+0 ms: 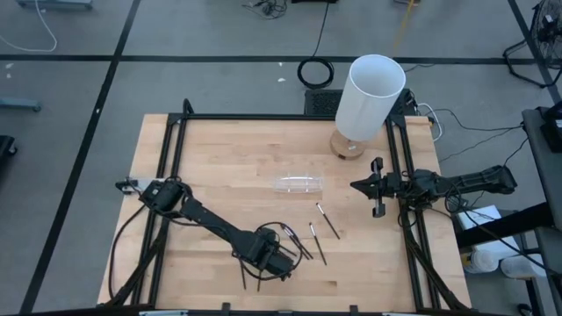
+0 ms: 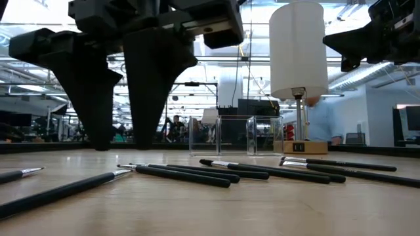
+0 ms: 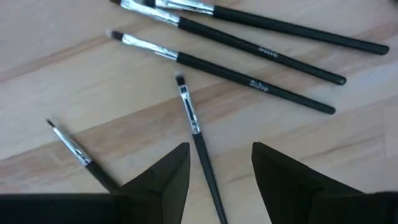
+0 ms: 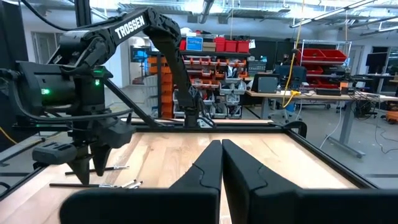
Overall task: Put items in baskets/containers
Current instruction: Put the black eyeshadow brush into the middle section of the transparent organizer
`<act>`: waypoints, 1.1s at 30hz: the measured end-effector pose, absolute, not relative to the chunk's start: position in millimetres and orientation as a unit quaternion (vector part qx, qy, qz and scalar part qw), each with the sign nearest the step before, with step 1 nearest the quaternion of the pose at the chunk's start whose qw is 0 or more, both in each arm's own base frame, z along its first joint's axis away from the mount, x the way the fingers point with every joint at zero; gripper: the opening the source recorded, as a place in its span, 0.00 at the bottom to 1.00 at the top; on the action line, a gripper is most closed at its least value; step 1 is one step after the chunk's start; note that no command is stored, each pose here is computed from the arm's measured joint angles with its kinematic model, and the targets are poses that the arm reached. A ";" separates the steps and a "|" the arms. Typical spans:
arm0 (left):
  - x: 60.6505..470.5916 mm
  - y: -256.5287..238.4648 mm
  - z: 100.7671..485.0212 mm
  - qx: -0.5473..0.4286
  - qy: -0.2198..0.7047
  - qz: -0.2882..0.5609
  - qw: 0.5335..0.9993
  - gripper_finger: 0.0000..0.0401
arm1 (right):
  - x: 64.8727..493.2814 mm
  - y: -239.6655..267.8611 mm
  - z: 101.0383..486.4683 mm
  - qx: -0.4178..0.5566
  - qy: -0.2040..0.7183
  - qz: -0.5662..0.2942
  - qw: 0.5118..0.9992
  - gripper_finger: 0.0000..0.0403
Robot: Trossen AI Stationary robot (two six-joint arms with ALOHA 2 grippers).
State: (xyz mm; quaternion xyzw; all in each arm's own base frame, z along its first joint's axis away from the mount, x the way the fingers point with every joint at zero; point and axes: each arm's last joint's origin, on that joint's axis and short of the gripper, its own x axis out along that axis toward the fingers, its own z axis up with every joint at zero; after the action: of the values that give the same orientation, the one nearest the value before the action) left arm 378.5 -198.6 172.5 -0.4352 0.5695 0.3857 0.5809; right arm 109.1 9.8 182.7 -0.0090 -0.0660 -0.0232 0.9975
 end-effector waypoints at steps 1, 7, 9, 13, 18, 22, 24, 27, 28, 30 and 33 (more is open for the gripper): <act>378.4 -198.5 172.5 -0.435 0.570 0.386 0.581 0.45 | 109.1 9.8 182.7 -0.009 -0.066 -0.023 0.998 0.00; 378.3 -202.2 168.8 -0.444 0.567 0.393 0.572 0.45 | 109.1 9.8 182.7 -0.009 -0.066 -0.023 0.998 0.00; 378.0 -204.9 162.4 -0.439 0.570 0.396 0.570 0.45 | 109.1 9.8 182.7 -0.009 -0.066 -0.023 0.998 0.00; 378.8 -208.7 148.4 -0.431 0.585 0.398 0.560 0.45 | 109.2 9.8 182.5 -0.009 -0.065 -0.023 0.998 0.00; 379.5 -211.9 143.1 -0.423 0.599 0.384 0.561 0.45 | 109.1 9.8 182.7 -0.009 -0.066 -0.022 0.998 0.00; 378.7 -212.4 142.4 -0.396 0.614 0.362 0.579 0.45 | 109.1 9.8 182.6 -0.009 -0.066 -0.023 0.998 0.00; 378.2 -212.7 142.2 -0.383 0.622 0.350 0.586 0.45 | 109.1 9.8 182.7 -0.009 -0.066 -0.023 0.998 0.00; 377.5 -213.4 141.7 -0.366 0.632 0.335 0.596 0.45 | 109.0 9.8 183.4 -0.008 -0.070 -0.023 0.997 0.00; 377.5 -213.4 141.6 -0.362 0.634 0.332 0.598 0.45 | 109.0 9.8 183.5 -0.008 -0.070 -0.023 0.997 0.00; 377.3 -213.4 141.0 -0.354 0.638 0.324 0.602 0.45 | 109.0 9.8 183.3 -0.008 -0.069 -0.023 0.997 0.00; 376.4 -214.9 140.9 -0.335 0.650 0.303 0.611 0.45 | 109.0 9.8 183.3 -0.008 -0.069 -0.023 0.997 0.00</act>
State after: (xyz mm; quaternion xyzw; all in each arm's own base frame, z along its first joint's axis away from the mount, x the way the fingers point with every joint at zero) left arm 376.4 -214.9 140.9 -0.3350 0.6497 0.3029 0.6114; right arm 109.0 9.8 183.3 -0.0081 -0.0694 -0.0230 0.9973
